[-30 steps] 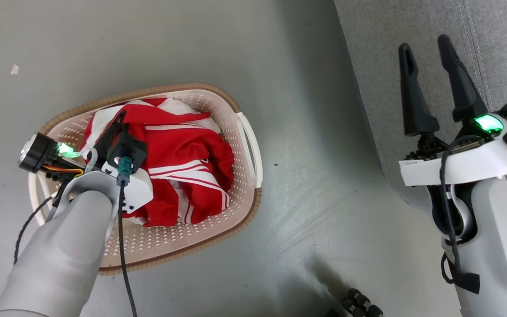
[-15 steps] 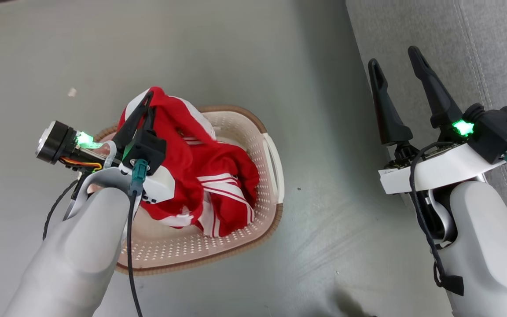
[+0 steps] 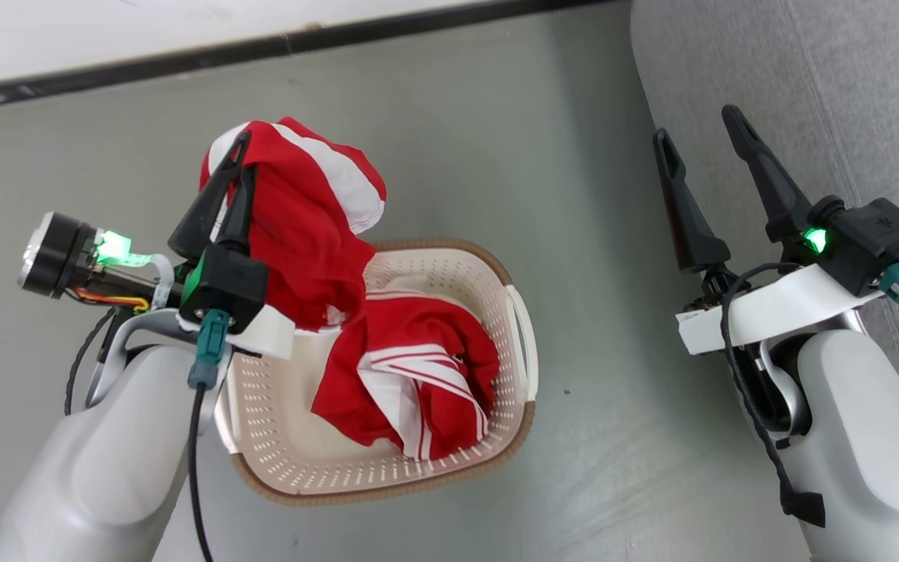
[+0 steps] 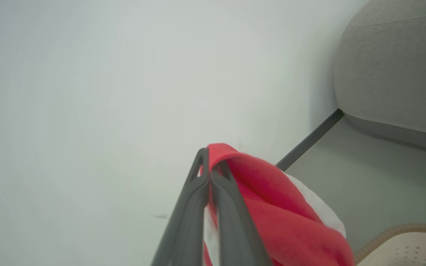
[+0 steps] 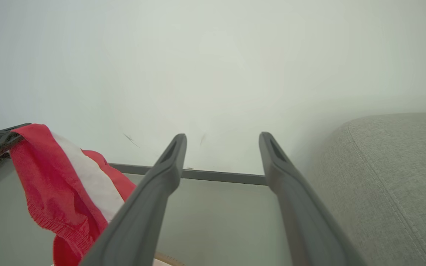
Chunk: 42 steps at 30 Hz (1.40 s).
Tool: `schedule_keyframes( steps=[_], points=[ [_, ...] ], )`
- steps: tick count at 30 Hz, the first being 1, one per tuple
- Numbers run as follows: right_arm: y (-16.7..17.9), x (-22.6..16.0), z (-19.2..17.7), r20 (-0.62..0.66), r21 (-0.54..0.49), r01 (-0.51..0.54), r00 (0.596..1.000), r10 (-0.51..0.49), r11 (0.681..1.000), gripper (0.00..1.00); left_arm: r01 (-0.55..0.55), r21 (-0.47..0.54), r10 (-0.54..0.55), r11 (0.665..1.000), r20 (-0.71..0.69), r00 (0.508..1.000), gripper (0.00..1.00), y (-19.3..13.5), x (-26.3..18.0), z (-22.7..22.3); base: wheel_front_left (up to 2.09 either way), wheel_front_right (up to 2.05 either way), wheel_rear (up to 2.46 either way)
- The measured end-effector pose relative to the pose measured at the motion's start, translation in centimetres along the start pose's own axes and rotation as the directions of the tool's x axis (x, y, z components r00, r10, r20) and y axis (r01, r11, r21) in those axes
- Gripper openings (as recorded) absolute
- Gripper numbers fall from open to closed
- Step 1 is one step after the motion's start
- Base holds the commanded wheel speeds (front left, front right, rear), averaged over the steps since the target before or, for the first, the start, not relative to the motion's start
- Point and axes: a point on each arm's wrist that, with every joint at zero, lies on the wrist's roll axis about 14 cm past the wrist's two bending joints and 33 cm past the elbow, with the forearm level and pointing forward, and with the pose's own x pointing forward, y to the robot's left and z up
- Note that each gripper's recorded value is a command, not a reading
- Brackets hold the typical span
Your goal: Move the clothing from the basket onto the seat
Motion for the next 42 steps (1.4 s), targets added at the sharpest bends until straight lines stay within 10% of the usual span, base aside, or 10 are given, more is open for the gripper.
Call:
schedule_keyframes(
  steps=[27,42],
  points=[
    [5.9,-5.1,3.8,-0.008,-0.131,-0.227,0.974,0.227,0.965,1.00,-0.083,0.096,0.038,0.992,0.402,0.915,0.00,4.8,-5.7,18.8,0.00,0.00,0.00],
    [14.6,-10.0,3.1,-0.063,-0.116,-0.487,0.873,0.483,0.866,1.00,-0.042,0.116,-0.031,0.992,0.566,0.824,0.00,3.1,-8.6,27.3,0.00,0.00,0.00]
  ],
)
